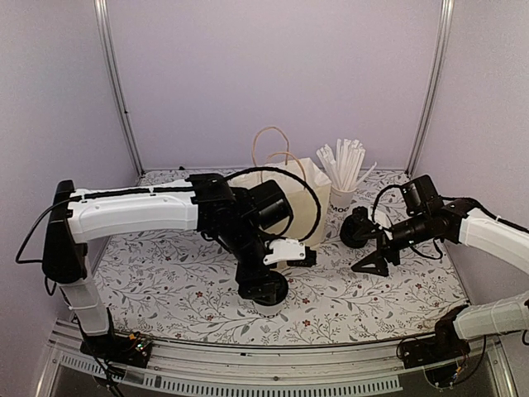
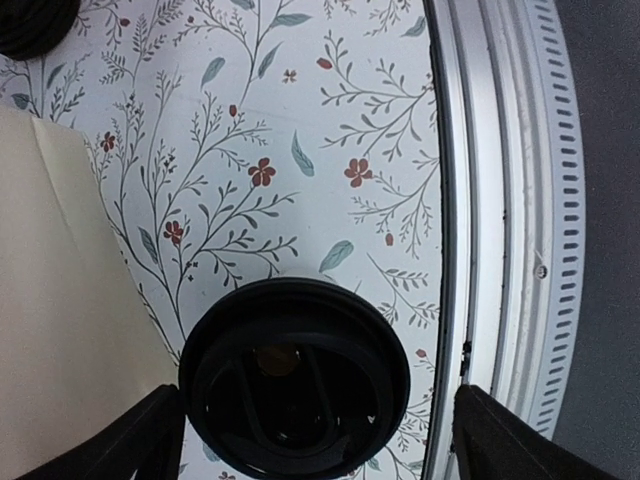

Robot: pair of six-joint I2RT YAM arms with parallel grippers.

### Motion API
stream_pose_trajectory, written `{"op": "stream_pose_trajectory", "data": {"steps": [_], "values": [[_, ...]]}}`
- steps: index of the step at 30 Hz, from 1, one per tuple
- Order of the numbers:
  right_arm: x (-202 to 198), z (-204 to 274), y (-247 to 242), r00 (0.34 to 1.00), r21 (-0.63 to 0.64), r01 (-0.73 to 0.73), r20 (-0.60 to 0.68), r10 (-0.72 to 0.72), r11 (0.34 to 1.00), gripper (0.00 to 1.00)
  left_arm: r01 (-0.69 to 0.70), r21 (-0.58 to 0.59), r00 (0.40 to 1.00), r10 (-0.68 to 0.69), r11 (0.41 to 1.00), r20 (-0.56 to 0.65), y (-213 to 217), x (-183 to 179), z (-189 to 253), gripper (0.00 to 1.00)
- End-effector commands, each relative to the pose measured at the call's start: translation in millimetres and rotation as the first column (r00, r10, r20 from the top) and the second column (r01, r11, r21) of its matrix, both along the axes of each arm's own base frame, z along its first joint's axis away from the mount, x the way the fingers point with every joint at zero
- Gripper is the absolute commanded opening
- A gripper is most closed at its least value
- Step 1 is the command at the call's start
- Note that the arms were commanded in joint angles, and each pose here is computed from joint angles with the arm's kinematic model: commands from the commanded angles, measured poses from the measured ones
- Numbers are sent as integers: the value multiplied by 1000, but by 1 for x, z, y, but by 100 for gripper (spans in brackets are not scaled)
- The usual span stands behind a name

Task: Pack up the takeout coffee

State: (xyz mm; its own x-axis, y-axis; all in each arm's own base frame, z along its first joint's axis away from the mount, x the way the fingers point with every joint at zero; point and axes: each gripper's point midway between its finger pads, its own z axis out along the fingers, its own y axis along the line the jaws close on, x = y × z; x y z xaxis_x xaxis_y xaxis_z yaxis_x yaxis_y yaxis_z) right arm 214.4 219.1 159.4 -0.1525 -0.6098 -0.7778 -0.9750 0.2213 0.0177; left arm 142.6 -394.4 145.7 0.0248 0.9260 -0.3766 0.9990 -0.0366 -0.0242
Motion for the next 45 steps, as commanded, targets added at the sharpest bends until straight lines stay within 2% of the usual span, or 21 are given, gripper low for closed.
{"op": "stream_pose_trajectory", "data": {"steps": [1,12,19,25,36,41,45], "values": [[0,-1,3,1000,21,-14,-23,14,1000,99,-14,35,999,12,999,38,1,1,-2,95],[1,-5,3,1000,12,-9,-30,9,1000,99,3,85,999,-7,996,40,5,-3,-18,84],[0,-7,3,999,11,-12,-40,12,1000,99,4,119,998,-11,993,59,8,-3,-27,84],[-1,-8,2,999,9,-13,-44,14,1000,99,6,134,998,-14,991,59,10,-3,-31,80],[-2,-8,3,999,12,-18,-49,18,1000,99,-13,87,989,0,996,149,2,6,-5,88],[-3,-9,3,998,10,-19,-51,20,1000,99,-25,94,989,11,995,144,1,7,-12,92],[-3,-10,3,998,9,-20,-57,21,1000,99,-30,103,990,15,994,139,0,8,-18,91]]}}
